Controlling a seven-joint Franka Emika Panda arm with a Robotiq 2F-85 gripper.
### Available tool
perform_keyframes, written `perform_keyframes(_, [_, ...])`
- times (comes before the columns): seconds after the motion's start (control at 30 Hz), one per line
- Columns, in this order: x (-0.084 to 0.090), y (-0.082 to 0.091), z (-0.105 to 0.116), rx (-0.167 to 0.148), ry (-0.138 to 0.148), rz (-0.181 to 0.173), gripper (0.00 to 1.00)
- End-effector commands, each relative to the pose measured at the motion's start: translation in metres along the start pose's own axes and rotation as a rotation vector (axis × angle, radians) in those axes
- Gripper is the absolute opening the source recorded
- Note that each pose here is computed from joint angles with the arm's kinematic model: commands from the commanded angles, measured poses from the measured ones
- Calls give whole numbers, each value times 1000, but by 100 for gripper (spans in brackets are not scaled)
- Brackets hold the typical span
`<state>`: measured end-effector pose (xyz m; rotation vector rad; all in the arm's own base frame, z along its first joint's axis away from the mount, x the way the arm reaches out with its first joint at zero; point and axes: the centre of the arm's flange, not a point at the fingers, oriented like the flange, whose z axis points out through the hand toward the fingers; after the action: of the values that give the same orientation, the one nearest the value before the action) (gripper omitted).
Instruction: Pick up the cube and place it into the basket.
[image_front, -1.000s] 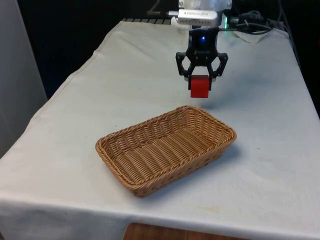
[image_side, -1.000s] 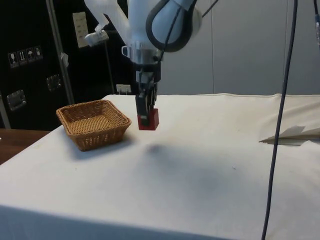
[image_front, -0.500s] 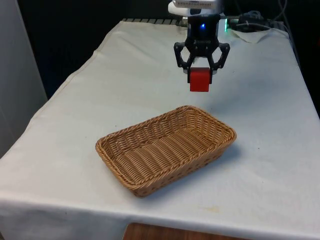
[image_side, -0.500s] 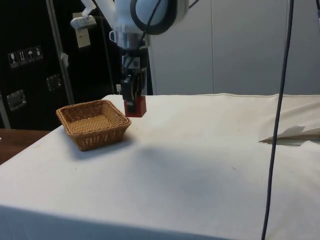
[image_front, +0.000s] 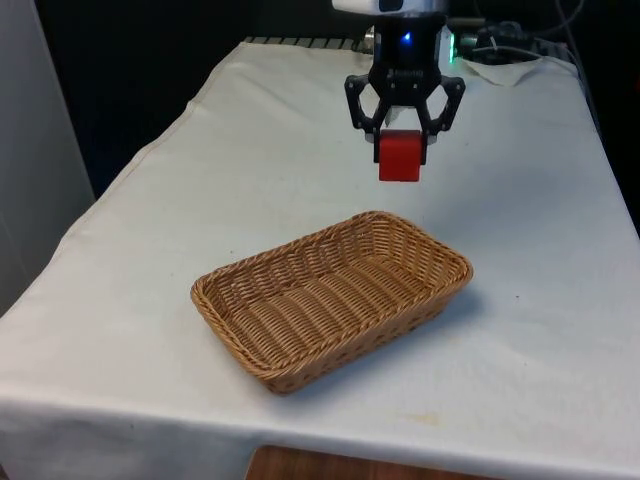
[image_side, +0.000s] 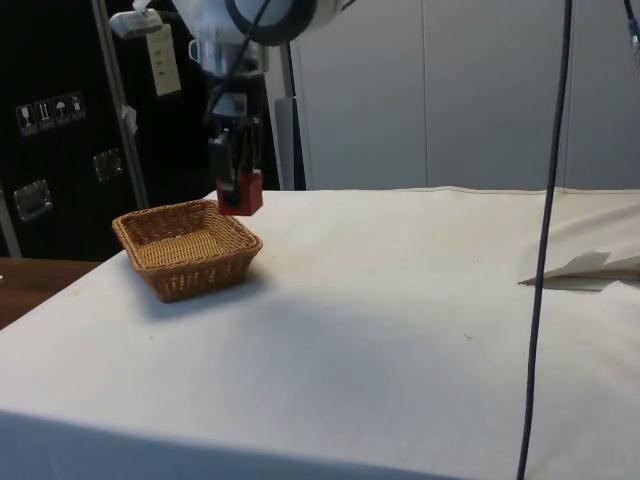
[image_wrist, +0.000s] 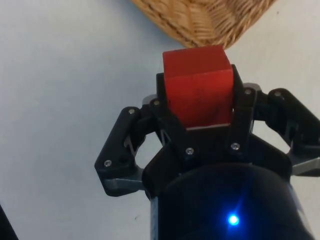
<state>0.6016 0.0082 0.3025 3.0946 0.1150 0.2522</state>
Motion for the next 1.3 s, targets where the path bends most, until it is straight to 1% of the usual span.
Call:
perform_keyframes(0.0, [5,-1,-1,8,-4,3,1])
perform_keyframes(0.13, [18,-1,-3,10,1,6,1])
perform_keyframes(0.17, [16,0,-3,0,7,3,1])
perform_keyframes(0.2, [24,-1,-4,11,5,6,1])
perform_keyframes(0.47, [52,0,-7,14,16,11,1])
perform_keyframes(0.5, [51,1,-8,3,21,11,1])
perform_keyframes(0.53, [55,0,-7,15,18,11,1])
perform_keyframes(0.67, [66,3,-5,17,23,15,1])
perform_keyframes(0.8, [79,8,3,17,29,19,1])
perform_keyframes(0.83, [77,7,1,6,34,19,1])
perform_keyframes(0.87, [82,9,5,17,30,22,1])
perform_keyframes(0.97, [90,14,15,18,35,27,1])
perform_keyframes(1.07, [95,19,23,20,37,31,1])
perform_keyframes(1.1, [94,18,21,9,39,31,1])
perform_keyframes(1.13, [96,21,27,21,37,32,1])
perform_keyframes(1.27, [103,31,41,31,41,41,1])
